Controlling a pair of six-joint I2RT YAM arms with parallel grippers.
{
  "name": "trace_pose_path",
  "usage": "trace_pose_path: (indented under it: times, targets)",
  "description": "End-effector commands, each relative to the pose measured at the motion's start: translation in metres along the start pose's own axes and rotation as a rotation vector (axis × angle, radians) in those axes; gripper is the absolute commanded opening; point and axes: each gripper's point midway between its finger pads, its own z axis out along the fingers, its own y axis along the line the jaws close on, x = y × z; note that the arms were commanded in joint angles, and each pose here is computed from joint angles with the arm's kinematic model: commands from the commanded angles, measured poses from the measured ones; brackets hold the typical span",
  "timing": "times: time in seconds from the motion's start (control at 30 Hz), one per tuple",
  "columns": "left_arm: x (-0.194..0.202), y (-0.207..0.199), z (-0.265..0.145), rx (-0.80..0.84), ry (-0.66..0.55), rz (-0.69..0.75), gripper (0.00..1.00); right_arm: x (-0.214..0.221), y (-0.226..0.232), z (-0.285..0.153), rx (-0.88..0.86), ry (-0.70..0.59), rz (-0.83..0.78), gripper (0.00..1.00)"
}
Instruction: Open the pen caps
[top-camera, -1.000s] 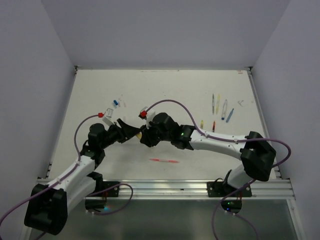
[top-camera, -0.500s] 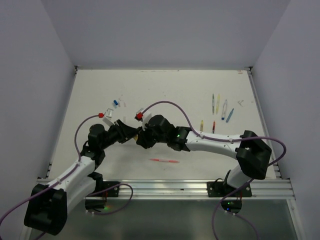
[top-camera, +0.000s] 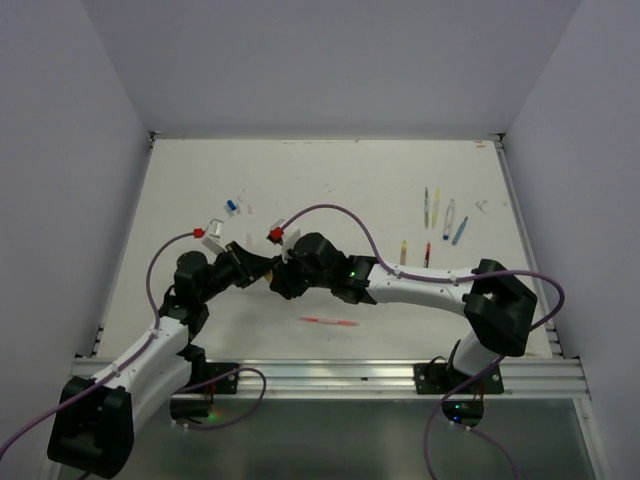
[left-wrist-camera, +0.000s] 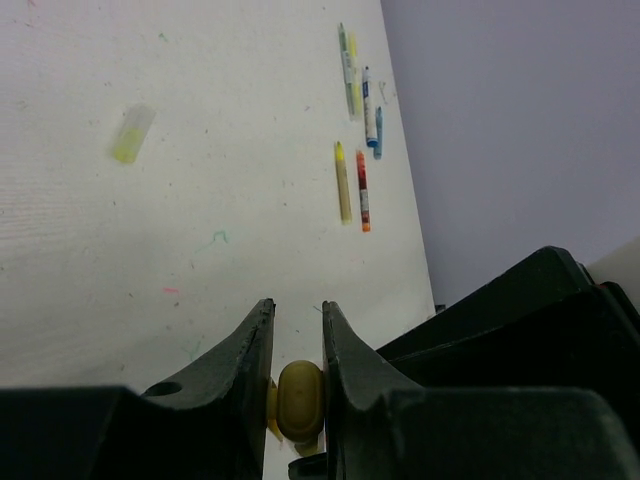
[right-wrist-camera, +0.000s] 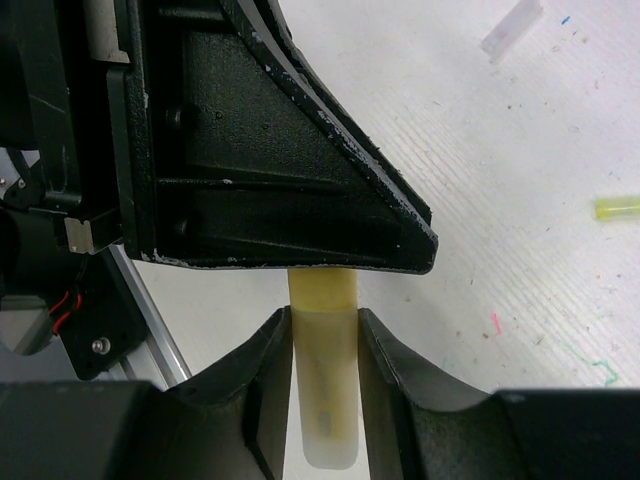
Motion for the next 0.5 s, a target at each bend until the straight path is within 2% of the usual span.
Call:
trace_pose_path:
  times: [0.0, 0.23, 0.47]
  targets:
    - [-0.011, -0.019, -0.002, 0.052, -0.042, 0.019, 0.0, -0.005, -0.005, -0.002, 0.028, -0.047, 0.001, 0.35]
    - [-0.02, -0.028, -0.001, 0.053, -0.054, 0.017, 0.0, 0.009, -0.007, 0.0, 0.026, -0.022, 0.001, 0.35]
    - [-0.025, -0.03, 0.001, 0.045, -0.058, 0.03, 0.0, 0.018, -0.01, -0.006, 0.04, -0.013, -0.012, 0.42]
